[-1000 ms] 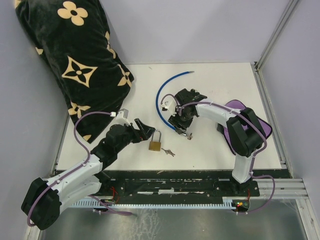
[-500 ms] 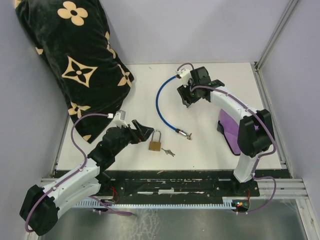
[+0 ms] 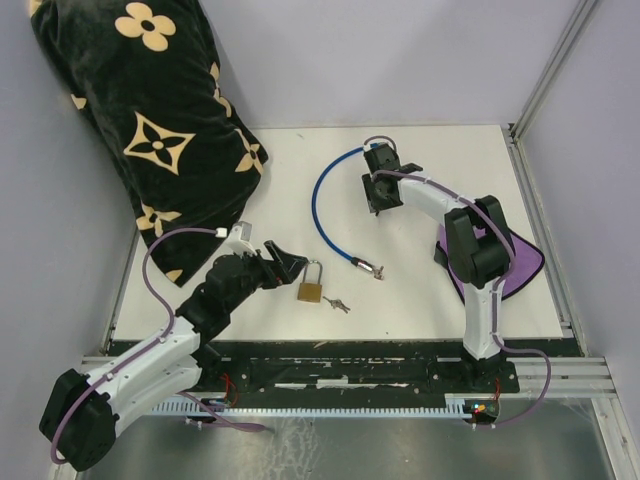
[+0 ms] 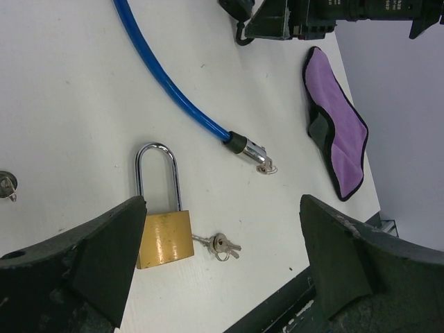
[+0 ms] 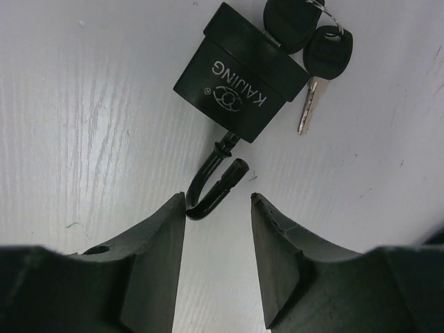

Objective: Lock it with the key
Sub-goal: Pick up the lock from the center of the board.

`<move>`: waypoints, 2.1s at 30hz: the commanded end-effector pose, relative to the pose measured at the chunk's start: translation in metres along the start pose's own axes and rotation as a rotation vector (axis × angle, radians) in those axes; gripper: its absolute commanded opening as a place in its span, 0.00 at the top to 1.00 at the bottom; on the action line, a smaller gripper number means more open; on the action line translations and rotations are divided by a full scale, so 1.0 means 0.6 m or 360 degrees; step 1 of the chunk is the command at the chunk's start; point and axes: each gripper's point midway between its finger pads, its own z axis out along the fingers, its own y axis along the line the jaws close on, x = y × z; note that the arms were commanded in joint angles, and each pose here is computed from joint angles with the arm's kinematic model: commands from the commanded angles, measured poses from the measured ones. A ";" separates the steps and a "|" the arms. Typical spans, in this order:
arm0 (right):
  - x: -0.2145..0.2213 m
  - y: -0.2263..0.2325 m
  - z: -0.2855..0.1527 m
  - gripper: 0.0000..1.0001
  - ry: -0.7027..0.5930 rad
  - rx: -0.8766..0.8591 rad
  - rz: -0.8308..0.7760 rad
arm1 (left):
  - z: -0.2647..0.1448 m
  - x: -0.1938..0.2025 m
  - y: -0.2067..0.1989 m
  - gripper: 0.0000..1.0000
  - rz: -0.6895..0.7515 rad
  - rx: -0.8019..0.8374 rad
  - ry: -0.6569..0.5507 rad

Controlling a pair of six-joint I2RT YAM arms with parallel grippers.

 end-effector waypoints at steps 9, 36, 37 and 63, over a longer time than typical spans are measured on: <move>-0.032 -0.007 0.038 0.65 -0.0112 0.0104 0.0075 | 0.007 -0.006 -0.011 0.04 0.0017 0.0059 -0.0019; -0.087 0.020 -0.390 0.98 -0.0848 -0.0854 -0.0705 | -0.066 -0.039 -0.277 0.11 0.1433 0.1178 -0.0607; -0.075 0.035 -0.411 0.98 -0.0867 -0.0975 -0.0744 | -0.065 -0.039 -0.277 0.11 0.1555 0.1176 -0.0649; 0.078 0.103 -0.505 0.98 -0.0529 -0.1753 -0.0991 | -0.032 -0.049 -0.287 0.05 0.2920 0.0834 -0.0717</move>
